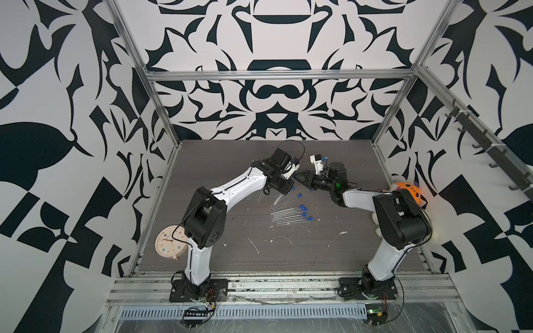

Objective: Remove stoppers from test tubes
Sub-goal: Open the stopper on the test tube.

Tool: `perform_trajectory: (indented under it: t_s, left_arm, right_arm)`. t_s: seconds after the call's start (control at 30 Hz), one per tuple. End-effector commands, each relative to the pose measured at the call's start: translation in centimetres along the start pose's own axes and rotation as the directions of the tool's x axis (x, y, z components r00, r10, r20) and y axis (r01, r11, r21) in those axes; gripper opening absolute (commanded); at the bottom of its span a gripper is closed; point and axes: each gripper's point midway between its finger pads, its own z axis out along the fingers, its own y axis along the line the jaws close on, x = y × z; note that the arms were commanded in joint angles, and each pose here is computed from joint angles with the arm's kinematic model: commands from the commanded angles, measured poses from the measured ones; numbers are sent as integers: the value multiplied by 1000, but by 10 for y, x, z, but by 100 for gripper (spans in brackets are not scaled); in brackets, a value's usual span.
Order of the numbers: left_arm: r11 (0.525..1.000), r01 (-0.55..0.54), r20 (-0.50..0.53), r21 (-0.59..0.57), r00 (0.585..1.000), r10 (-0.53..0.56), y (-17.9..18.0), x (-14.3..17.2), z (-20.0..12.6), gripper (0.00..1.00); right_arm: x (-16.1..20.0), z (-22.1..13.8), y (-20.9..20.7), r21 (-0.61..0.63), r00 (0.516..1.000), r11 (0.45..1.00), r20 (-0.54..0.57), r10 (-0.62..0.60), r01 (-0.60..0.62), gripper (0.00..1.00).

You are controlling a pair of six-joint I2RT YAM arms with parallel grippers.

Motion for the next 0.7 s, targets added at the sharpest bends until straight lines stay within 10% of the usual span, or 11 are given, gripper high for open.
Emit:
perform_trajectory:
  t_s: [0.0,0.67]
  left_arm:
    - [1000,-1,-59,-1,998,1,-3,19,-11,0]
    - [1000,-2,-78,-7,997,1,-2,29,-9,0]
  right_arm:
    - [-49,-16,24,19,984,994,140,-108,107,0]
    - [-76,-26,36,-47,973,997,224,-54,66,0]
